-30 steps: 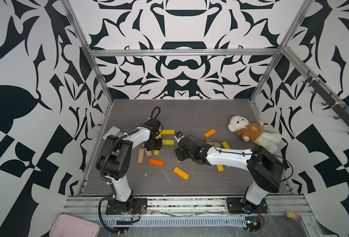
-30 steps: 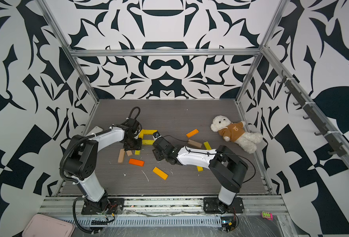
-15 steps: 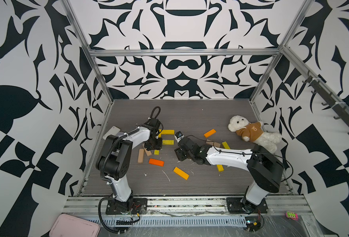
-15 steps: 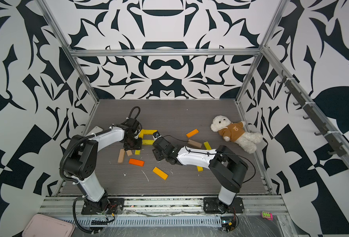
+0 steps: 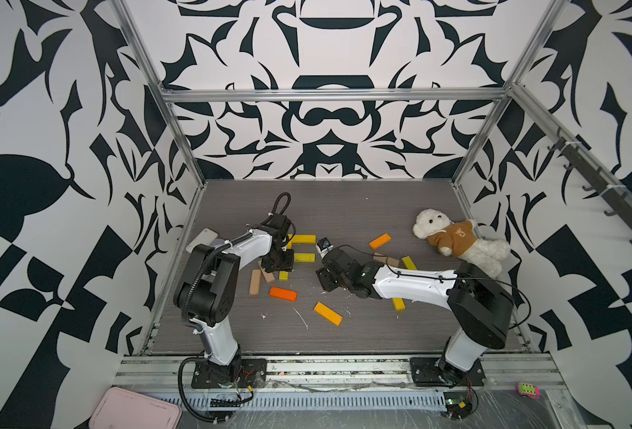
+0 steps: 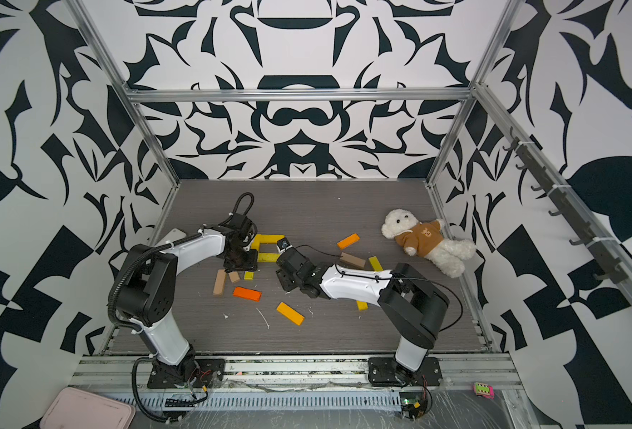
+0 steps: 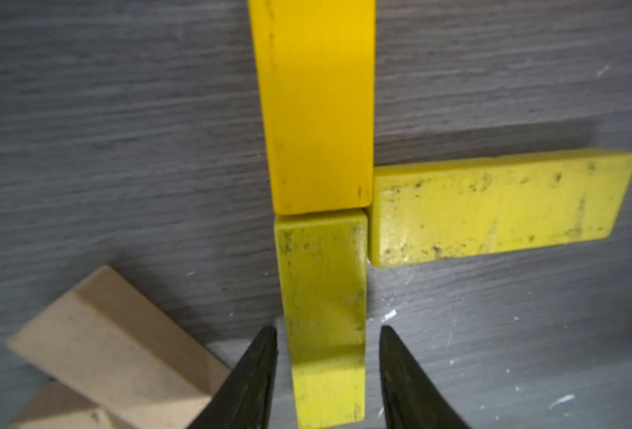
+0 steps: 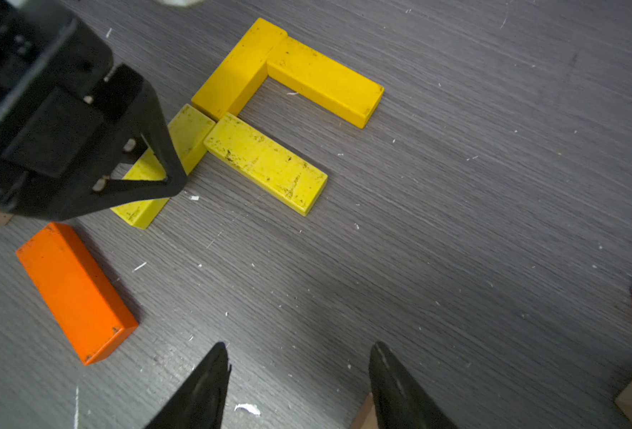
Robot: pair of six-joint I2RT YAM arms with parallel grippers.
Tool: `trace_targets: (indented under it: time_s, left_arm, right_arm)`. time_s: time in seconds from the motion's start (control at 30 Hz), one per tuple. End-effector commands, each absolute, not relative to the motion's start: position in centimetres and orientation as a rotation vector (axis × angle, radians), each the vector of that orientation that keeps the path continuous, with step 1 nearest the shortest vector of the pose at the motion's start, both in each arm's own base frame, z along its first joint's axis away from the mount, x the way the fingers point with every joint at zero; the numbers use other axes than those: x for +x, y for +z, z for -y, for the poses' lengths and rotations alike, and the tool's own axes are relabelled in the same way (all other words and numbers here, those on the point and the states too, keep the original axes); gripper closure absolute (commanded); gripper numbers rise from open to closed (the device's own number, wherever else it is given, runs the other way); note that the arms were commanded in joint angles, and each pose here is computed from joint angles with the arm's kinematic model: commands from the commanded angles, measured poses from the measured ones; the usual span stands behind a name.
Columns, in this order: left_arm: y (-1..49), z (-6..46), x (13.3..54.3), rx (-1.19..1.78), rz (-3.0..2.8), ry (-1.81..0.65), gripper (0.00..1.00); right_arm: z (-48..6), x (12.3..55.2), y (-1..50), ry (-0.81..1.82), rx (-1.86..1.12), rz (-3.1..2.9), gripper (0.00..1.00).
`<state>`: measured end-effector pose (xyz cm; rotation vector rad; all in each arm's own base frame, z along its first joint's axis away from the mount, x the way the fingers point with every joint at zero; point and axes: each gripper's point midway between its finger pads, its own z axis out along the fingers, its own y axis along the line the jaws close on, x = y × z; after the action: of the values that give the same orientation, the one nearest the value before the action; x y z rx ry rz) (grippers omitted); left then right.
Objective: Assemble the number 8 with building blocks
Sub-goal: Assemble the building block at the center of the board.
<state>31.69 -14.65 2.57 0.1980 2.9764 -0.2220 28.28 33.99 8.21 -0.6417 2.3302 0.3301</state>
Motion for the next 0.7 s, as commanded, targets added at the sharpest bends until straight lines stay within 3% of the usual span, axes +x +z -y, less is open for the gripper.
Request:
trace_targets:
  time_s: [0.0,0.33,0.47,0.53,0.57,0.67]
  left_arm:
    - [4.5,14.9,32.3,0.180,-2.931,-0.232,0.47]
    - [8.3,15.1,31.3,0.107,-2.842,-0.334,0.41]
    - [10.4,15.4,31.1,0.088,-2.746,-0.421,0.27]
    - [11.3,15.4,31.0,0.071,-2.701,-0.461,0.05]
    - [11.8,15.3,31.0,0.060,-2.676,-0.483,0.00]
    - [13.0,15.0,30.9,0.026,-2.609,-0.554,0.01]
  right_arm:
    - [-34.3,28.6,10.2,0.358,-0.619,-2.284,0.37]
    - [-33.0,26.8,10.1,0.338,-0.696,-2.343,0.39]
    - [-32.7,24.4,9.4,0.401,-0.794,-2.411,0.41]
    - [-32.5,23.3,9.1,0.419,-0.830,-2.437,0.41]
    - [-32.4,22.8,8.9,0.411,-0.852,-2.443,0.41]
    - [-32.5,21.3,8.3,0.374,-0.913,-2.455,0.41]
